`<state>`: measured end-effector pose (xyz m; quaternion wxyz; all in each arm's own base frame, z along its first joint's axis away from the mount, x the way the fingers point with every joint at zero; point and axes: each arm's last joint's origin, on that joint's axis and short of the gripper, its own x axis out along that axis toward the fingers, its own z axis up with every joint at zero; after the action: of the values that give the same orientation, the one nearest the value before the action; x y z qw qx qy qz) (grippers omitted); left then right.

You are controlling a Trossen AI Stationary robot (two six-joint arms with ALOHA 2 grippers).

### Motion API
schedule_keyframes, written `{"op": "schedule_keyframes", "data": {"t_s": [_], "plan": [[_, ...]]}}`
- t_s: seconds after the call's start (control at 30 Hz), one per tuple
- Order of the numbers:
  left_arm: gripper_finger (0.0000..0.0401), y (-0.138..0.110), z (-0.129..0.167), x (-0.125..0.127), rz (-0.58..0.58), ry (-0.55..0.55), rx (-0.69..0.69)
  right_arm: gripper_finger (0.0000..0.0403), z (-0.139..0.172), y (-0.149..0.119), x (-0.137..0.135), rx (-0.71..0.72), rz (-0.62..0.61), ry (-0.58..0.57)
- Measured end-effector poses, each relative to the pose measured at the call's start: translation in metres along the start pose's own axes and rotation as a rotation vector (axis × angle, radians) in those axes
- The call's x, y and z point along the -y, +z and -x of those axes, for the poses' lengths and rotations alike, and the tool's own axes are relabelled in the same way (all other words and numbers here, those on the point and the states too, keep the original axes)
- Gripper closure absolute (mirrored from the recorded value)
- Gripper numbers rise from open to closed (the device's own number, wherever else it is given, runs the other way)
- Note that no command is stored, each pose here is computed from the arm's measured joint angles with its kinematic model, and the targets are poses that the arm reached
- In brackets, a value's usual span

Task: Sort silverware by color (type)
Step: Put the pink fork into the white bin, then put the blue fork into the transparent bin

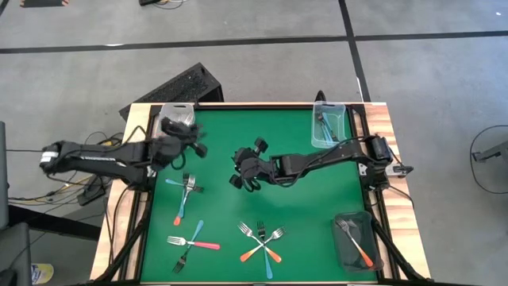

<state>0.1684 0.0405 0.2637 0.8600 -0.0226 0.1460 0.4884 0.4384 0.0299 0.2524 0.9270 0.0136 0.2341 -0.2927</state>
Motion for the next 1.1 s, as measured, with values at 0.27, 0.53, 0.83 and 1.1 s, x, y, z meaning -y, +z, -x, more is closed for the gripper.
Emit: {"op": "schedule_keyframes", "data": {"t_s": [0.27, 0.53, 0.83, 1.1], "plan": [[0.0401, -0.001, -0.015, -0.051, 0.076, 0.201, -0.337, 0.0251, -0.004, 0.001, 0.005, -0.005, -0.005, -0.006], [0.0401, -0.015, -0.050, -0.078, 0.076, 0.307, -0.564, 0.0248, -0.005, 0.000, 0.006, -0.030, -0.001, 0.043], [0.0333, -0.032, -0.081, -0.087, 0.039, 0.395, -0.690, 0.0248, -0.005, -0.008, 0.007, -0.112, -0.019, 0.063], [0.0258, -0.017, -0.063, -0.078, 0.077, 0.214, -0.599, 0.0250, -0.001, -0.022, 0.006, -0.274, 0.009, 0.154]]}}
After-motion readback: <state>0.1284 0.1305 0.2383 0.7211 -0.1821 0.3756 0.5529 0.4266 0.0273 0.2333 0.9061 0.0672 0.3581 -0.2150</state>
